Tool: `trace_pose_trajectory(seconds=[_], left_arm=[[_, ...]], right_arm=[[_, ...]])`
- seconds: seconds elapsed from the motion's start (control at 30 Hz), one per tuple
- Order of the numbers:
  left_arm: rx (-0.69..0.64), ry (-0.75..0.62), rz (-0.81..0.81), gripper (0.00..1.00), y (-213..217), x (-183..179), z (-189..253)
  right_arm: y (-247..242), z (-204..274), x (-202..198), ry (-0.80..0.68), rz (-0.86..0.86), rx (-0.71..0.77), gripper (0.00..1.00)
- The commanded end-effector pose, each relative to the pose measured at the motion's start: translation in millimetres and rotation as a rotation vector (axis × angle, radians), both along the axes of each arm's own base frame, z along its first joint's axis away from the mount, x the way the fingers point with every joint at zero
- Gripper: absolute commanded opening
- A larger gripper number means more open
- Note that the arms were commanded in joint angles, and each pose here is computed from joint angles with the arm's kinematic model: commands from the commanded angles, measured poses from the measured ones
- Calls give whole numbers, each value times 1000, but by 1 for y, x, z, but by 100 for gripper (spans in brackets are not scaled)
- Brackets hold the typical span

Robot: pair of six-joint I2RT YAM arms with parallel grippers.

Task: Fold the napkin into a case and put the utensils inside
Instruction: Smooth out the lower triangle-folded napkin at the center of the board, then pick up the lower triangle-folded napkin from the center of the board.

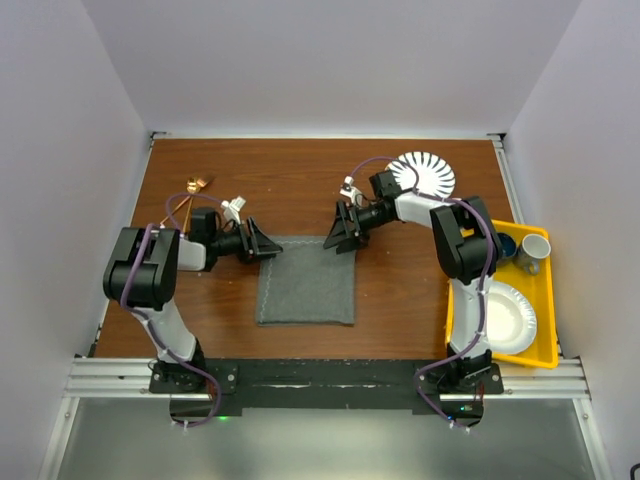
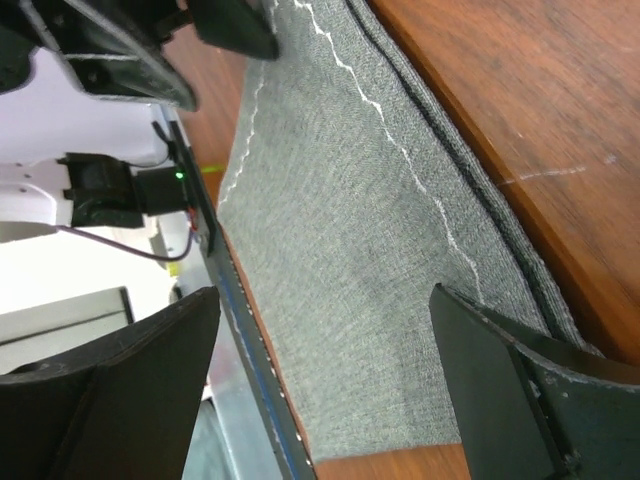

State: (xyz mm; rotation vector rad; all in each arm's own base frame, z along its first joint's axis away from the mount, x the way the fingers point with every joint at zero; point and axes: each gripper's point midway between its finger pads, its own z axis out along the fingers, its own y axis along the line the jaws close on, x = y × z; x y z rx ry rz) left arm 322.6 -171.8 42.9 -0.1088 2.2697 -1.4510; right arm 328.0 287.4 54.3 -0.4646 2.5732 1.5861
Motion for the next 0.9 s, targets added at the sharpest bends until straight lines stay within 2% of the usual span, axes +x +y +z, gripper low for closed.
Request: trace_pose_trajectory(seconds=[0.0, 0.03, 0.07, 0.1, 0.17, 0.2, 0.33, 0.5, 0.63, 0.87], left_arm=[[49, -199, -116, 56, 4, -8, 38], [76, -295, -138, 55, 5, 3, 61], [134, -399, -183, 53, 8, 7, 64], [159, -376, -206, 49, 10, 1, 64], [247, -490, -249, 45, 16, 11, 75], [271, -485, -269, 43, 19, 8, 73], [336, -553, -279, 43, 25, 17, 82], [383, -590, -265, 43, 29, 21, 86], [410, -583, -260, 44, 33, 18, 82], [428, -558, -244, 44, 36, 16, 73]], right_arm=[[-7, 54, 12, -151, 23, -8, 81], [-9, 72, 11, -171, 22, -4, 79], [-11, 85, 18, -216, 19, -5, 76], [-15, 88, 21, -231, 9, -22, 68], [-28, 86, 28, -267, -10, -74, 61], [-37, 74, 34, -282, -23, -136, 58], [-62, 39, 47, -258, -35, -263, 56], [-73, 1, 55, -190, -51, -323, 61], [-71, -18, 52, -143, -32, -314, 62], [-52, -23, 43, -25, -29, -185, 56]])
